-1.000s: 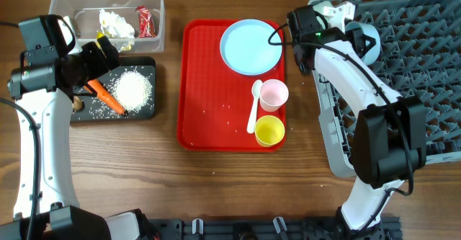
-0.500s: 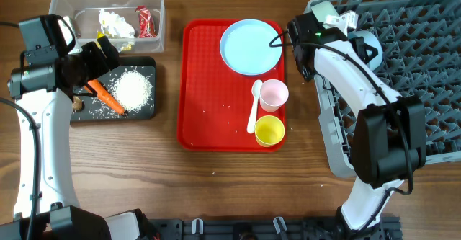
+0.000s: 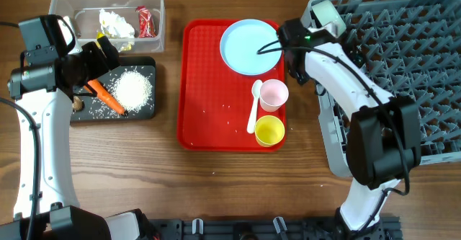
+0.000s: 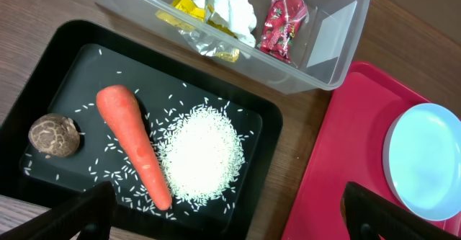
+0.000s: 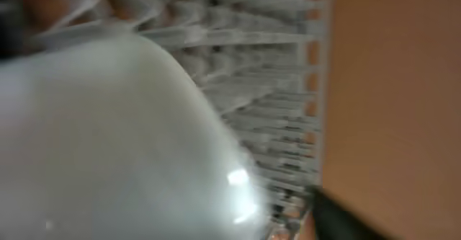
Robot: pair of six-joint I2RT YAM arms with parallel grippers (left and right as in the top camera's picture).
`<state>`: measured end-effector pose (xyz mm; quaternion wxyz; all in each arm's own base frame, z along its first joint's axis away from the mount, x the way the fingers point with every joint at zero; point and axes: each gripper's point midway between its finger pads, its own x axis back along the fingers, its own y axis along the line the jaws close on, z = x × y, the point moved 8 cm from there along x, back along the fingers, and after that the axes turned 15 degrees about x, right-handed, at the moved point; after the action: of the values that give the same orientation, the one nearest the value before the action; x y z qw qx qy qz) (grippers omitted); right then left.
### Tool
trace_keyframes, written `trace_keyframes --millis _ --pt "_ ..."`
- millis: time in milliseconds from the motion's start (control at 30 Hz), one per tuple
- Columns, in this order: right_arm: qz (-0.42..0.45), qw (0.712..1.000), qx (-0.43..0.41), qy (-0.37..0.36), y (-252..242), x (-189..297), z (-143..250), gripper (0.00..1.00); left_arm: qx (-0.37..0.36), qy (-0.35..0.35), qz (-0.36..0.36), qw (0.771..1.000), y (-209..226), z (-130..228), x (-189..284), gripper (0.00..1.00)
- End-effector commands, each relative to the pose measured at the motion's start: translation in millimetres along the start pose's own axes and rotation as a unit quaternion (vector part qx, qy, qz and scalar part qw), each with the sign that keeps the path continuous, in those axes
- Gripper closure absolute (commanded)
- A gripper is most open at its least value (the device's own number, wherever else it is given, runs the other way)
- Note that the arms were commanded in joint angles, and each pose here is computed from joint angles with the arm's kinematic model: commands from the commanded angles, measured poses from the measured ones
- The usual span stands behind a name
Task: Sort waste into correct bins and load items into the dishwasher rack
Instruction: 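Move the right gripper back over the light-blue plate on the red tray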
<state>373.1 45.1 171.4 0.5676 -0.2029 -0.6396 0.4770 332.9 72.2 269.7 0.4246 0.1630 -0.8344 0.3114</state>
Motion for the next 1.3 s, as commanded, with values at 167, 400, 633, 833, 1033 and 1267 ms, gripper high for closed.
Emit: trace_keyframes --millis 167,400,633,833,1033,1267 --pt "-0.124 0.991 0.033 -0.028 23 17 -1 0.00 -0.004 -0.004 -0.001 1.000 1 -3 1 0.00" --pt "-0.179 0.980 -0.004 -0.084 -2 44 -1 0.00 -0.004 -0.004 -0.001 1.000 1 -3 1 0.00" --pt "-0.253 0.954 -0.048 -0.151 -27 76 11 0.00 -0.004 -0.004 -0.001 1.000 1 -3 1 0.00" --pt "-0.445 0.852 -0.064 -0.270 -24 123 3 0.00 -0.004 -0.004 -0.001 1.000 1 -3 1 0.00" --pt "-0.555 0.735 -0.068 -0.383 -23 158 -24 0.04 -0.004 -0.004 -0.001 1.000 1 -3 1 0.00" --pt "-0.503 0.773 -0.175 -0.345 -12 129 -65 0.17 -0.004 -0.004 -0.001 1.000 1 -3 1 0.00"
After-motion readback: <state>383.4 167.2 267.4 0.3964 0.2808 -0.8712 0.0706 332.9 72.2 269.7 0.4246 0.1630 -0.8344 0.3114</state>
